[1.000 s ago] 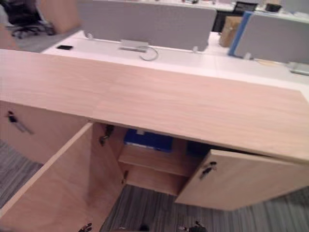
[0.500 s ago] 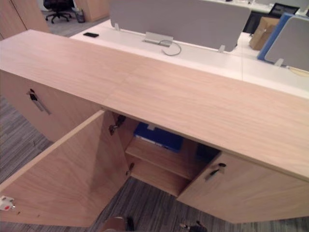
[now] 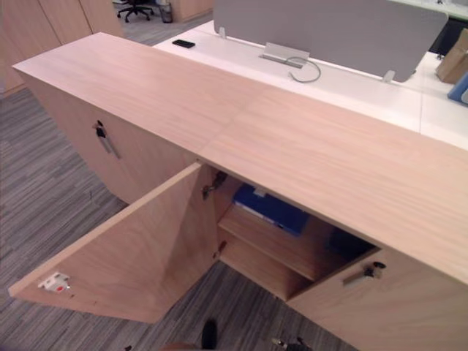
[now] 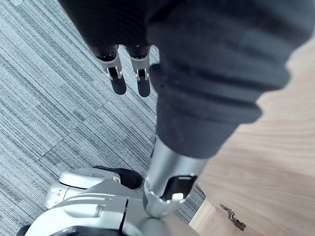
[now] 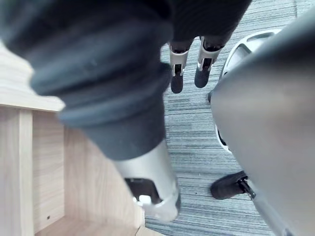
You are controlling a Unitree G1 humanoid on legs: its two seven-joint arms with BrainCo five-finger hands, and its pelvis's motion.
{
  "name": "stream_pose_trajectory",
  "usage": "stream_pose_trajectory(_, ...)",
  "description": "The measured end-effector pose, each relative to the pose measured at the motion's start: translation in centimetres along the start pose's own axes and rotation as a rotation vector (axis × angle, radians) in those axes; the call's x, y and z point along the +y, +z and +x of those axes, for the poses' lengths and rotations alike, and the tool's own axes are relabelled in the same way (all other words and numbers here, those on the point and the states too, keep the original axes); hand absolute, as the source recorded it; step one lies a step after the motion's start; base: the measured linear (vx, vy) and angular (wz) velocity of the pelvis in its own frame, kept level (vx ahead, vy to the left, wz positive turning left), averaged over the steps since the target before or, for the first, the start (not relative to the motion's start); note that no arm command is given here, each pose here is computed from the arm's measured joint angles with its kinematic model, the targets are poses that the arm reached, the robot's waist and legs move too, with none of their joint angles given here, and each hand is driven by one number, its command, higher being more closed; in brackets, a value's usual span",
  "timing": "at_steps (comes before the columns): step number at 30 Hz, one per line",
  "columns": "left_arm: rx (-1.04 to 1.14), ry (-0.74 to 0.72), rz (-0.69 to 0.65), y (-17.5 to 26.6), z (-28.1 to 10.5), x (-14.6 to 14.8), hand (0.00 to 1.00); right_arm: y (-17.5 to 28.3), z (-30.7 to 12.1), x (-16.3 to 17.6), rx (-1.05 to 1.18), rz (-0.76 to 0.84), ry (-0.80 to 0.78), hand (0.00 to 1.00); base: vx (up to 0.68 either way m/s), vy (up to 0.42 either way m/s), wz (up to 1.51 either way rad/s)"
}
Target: Walk over to the cabinet, pick up the folder, carry it to the office cabinet, place the folder inside the office cabinet, then close the office cabinet door
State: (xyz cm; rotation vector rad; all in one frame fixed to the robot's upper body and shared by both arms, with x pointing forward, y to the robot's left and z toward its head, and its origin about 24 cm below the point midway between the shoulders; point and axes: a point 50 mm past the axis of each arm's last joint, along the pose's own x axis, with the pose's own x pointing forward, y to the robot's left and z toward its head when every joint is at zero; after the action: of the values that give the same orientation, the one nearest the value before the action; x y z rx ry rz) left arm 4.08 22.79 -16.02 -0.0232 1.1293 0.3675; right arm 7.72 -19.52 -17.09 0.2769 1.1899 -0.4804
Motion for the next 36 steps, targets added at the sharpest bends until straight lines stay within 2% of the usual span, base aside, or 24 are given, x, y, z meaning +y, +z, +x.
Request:
stream_pose_trajectory(5,0.005,0.007,0.002,-0.3,-0.1,0.1,0.00,-0.2,-0.2,-0.2,-0.022,0.000,0.000,0.00,-0.14,0.041,0.74)
stream_pose_trajectory(10,0.067,0.030,-0.020,-2.5,-0.9,0.7,0.00,-0.3,-0.1,0.6,-0.008,-0.074,0.036,0.00,-0.13,-0.051,-0.01)
stream_pose_trajectory(16,0.066,0.047,-0.043,-2.4,-0.8,1.0,0.00,-0.8,-0.2,0.5,0.005,-0.076,0.028,0.00,-0.11,-0.145,0.24)
stream_pose_trajectory(22,0.048,0.052,-0.082,-2.1,-0.8,0.7,0.00,-1.1,-0.2,0.0,0.014,-0.061,0.002,0.00,-0.01,-0.080,0.84)
stream_pose_trajectory(32,0.024,0.073,-0.150,-1.2,-0.5,0.7,0.00,0.9,0.0,1.7,-0.027,0.048,0.029,0.00,0.09,0.035,0.18)
stream_pose_trajectory(34,0.014,0.107,-0.160,-0.8,-0.4,1.9,0.00,-0.2,-0.1,1.8,-0.002,0.058,0.028,0.00,0.16,0.099,0.22)
stream_pose_trajectory(36,0.055,0.122,-0.204,-2.1,-0.7,1.7,0.00,-0.2,-0.1,0.1,-0.005,0.080,-0.018,0.00,0.26,0.065,-0.06)
